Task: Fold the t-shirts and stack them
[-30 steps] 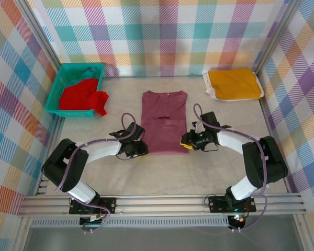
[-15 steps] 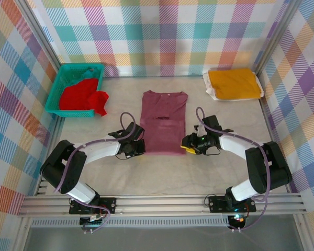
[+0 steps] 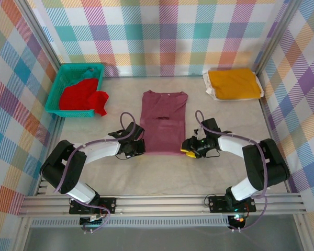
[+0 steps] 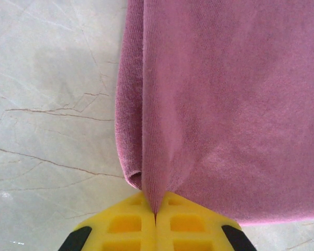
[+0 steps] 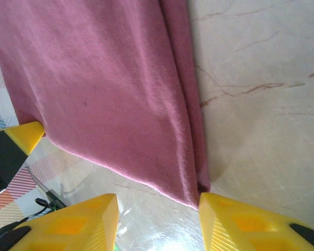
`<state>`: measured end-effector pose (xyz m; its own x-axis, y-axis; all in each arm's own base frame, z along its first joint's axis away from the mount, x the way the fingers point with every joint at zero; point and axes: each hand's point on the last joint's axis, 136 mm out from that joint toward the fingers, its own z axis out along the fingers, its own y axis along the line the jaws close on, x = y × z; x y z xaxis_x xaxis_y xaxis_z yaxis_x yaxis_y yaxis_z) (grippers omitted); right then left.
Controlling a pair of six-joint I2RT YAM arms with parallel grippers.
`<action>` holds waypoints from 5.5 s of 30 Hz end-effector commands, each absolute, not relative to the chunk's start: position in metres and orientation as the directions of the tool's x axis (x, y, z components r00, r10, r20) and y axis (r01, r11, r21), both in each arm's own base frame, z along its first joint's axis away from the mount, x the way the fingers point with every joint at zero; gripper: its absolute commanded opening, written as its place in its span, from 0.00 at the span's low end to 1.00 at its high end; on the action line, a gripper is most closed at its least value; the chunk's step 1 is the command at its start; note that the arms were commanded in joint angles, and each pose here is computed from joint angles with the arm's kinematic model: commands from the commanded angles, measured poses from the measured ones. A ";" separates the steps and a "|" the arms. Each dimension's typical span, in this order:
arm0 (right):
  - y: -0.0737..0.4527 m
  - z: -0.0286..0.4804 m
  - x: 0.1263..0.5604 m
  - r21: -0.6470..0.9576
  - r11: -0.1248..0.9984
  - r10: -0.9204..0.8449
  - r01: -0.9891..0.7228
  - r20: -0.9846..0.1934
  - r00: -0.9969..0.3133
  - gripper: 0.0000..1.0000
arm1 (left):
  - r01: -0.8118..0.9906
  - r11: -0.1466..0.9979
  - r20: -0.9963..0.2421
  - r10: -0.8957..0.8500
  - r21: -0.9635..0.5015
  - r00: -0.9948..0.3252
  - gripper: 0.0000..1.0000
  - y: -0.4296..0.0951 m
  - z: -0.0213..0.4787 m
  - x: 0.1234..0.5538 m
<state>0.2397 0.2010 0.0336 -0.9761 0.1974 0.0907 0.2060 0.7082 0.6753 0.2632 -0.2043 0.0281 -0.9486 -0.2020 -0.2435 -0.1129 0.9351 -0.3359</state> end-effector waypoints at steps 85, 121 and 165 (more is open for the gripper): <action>0.164 0.169 0.458 0.605 0.796 0.353 -0.008 -0.475 -0.806 0.29 | 0.122 0.937 -0.580 -0.097 -0.328 -0.809 0.41 -0.193 0.163 0.488; 0.216 0.018 0.429 0.646 0.758 0.234 0.091 -0.139 -0.962 0.03 | -0.036 0.948 -0.452 -0.185 -0.317 -0.873 0.38 -0.197 0.000 0.370; 0.208 0.123 0.421 0.691 0.723 0.240 -0.021 -0.280 -0.929 0.28 | 0.084 0.942 -0.618 -0.145 -0.325 -0.772 0.47 -0.230 0.108 0.374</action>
